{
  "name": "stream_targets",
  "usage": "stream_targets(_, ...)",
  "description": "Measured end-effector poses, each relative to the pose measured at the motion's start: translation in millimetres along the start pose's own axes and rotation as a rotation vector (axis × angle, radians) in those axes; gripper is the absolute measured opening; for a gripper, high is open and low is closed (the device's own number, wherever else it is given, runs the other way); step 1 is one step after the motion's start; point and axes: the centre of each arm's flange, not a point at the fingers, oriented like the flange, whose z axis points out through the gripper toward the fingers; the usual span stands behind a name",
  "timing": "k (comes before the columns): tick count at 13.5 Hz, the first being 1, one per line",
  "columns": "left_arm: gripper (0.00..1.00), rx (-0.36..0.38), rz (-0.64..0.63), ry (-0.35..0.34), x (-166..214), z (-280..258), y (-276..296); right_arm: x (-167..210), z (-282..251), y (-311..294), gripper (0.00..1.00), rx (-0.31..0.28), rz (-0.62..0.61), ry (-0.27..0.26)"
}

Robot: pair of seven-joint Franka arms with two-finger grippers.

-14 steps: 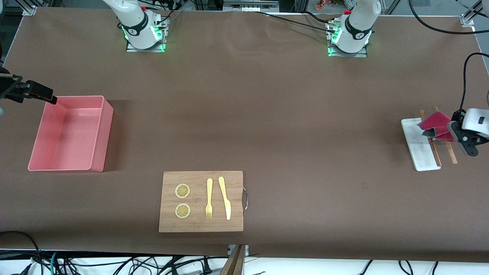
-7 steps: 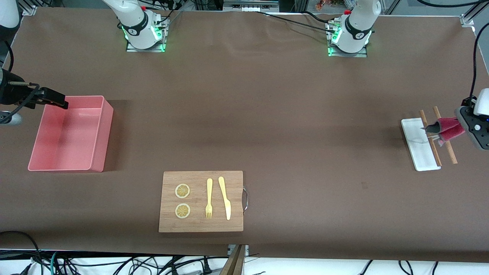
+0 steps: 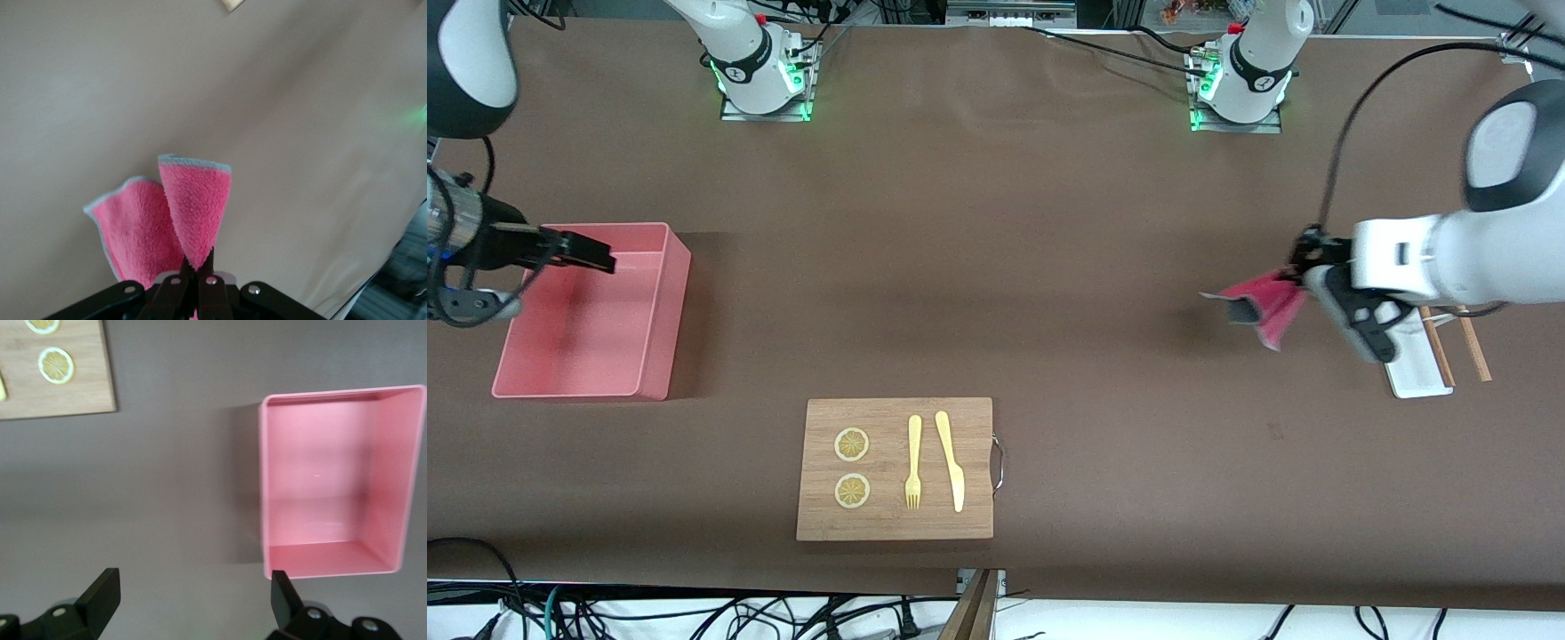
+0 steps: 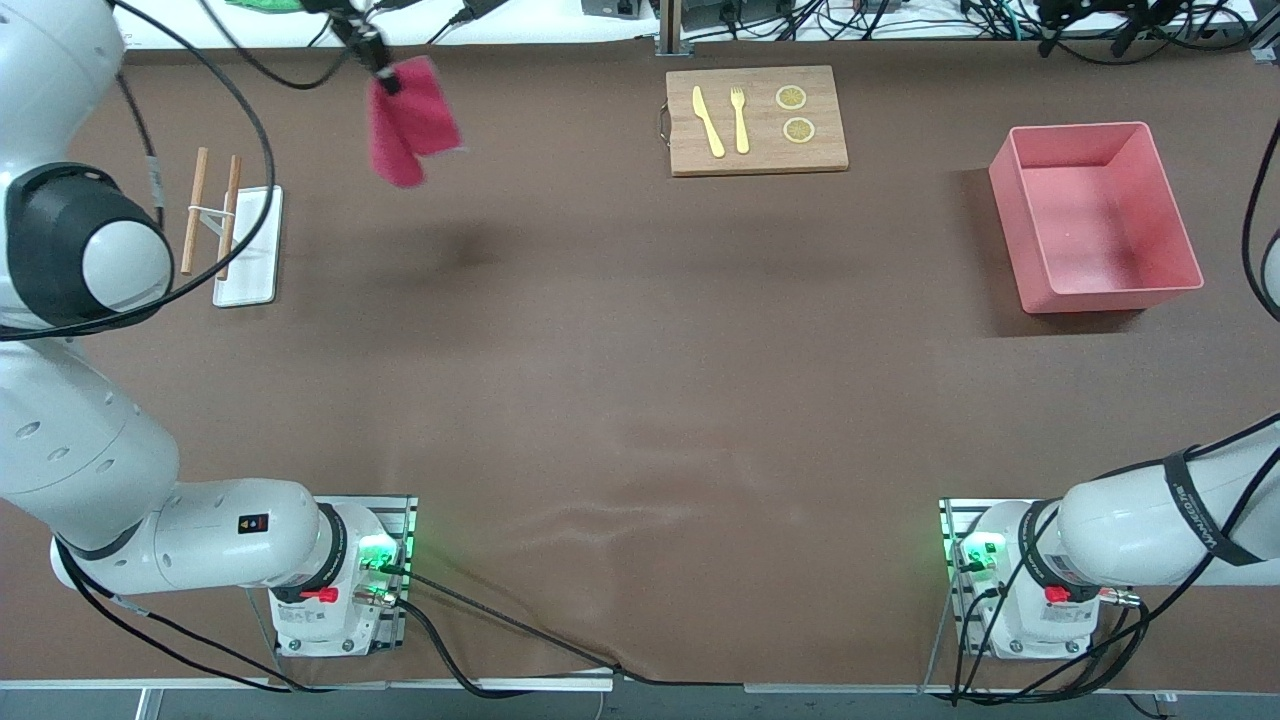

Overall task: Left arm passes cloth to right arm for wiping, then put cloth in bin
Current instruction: 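Carry the cloth to mid-table with the left gripper while the right gripper approaches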

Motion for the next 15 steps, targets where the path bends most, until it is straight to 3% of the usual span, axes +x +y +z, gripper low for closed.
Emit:
stream_targets(3,0.02,-0.089,-0.223,0.113,68,45,86,5,21,-63,1.0,0.033,0.117,-0.006)
stream_targets(5,0.02,-0.188,-0.363,0.197,99,63,137,9,33,-94,1.0,0.079,0.218,-0.012)
stream_targets(9,0.02,-0.367,-0.531,0.307,139,99,192,12,51,-146,1.0,0.142,0.388,-0.018)
stream_targets(12,0.02,-0.561,-0.62,0.388,162,129,227,9,62,-186,1.0,0.18,0.503,-0.025)
stream_targets(15,0.02,-0.657,-0.713,0.453,176,161,268,6,74,-215,1.0,0.195,0.588,-0.029)
